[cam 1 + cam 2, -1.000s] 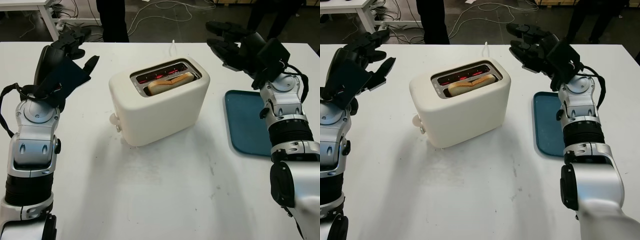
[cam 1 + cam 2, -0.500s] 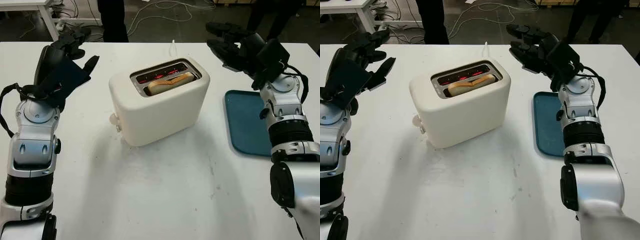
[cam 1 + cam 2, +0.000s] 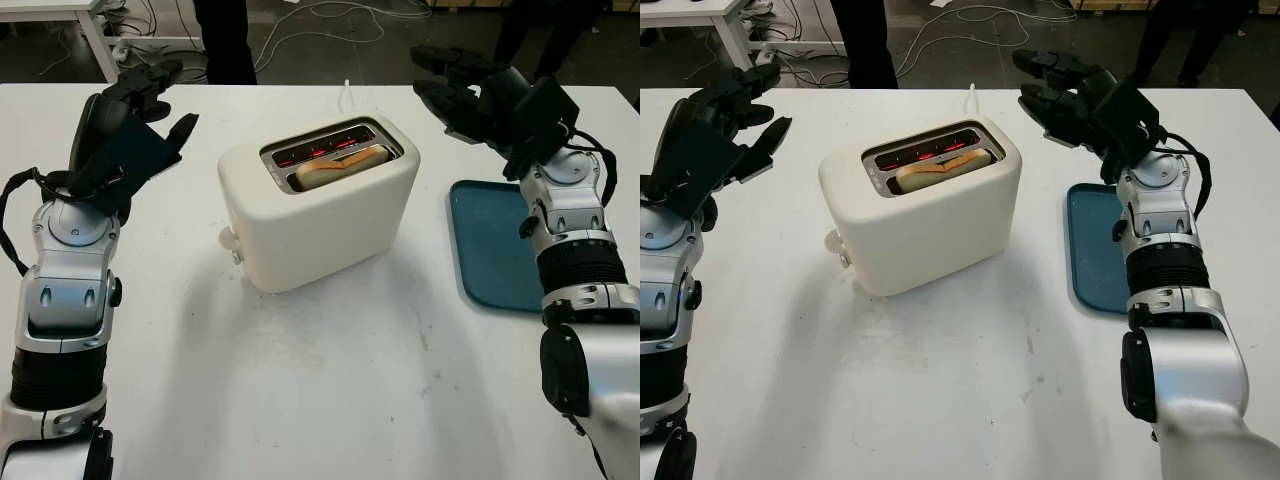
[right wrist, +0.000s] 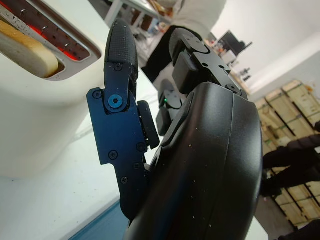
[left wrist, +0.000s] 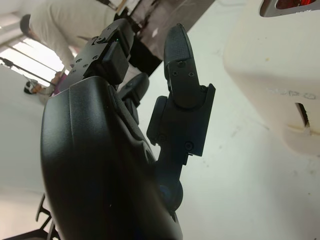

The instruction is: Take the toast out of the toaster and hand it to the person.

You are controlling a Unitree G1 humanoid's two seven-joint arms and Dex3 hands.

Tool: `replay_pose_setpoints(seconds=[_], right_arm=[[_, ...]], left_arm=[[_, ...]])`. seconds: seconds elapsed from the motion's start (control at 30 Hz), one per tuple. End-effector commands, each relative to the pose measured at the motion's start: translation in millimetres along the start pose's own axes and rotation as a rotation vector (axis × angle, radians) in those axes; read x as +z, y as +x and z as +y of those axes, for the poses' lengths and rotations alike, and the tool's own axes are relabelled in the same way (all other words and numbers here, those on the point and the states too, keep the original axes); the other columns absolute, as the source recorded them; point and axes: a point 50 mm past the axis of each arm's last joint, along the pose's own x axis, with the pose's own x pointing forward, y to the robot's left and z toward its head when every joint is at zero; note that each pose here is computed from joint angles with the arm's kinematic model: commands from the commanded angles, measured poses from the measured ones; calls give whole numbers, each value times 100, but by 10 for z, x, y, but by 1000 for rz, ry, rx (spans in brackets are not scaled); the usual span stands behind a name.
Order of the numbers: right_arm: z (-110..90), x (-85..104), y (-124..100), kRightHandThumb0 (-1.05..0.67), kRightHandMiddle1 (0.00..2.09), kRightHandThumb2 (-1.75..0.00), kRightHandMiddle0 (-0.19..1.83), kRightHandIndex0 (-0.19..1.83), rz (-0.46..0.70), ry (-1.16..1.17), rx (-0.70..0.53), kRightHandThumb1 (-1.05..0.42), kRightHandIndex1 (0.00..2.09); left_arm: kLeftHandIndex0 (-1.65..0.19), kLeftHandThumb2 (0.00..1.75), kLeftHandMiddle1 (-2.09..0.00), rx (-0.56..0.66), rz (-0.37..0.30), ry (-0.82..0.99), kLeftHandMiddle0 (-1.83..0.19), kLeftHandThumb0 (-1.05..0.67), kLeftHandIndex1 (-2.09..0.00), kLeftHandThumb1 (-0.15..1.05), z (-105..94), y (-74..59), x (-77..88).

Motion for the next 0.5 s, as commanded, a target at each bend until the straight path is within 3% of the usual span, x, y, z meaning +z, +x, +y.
replay_pose_setpoints(seconds=[0.0, 0.47], right_arm=[[25, -20, -12, -64, 1, -38, 44, 37, 3, 15, 3, -92, 0], [41, -19, -1, -63, 0, -36, 42, 36, 15, 35, 7, -92, 0]], left_arm=[[-39, 46, -92, 3, -28, -5, -6, -49, -13, 92, 21, 23, 55], [-36, 47, -91, 0, -1, -37, -1, -49, -12, 92, 7, 10, 31]])
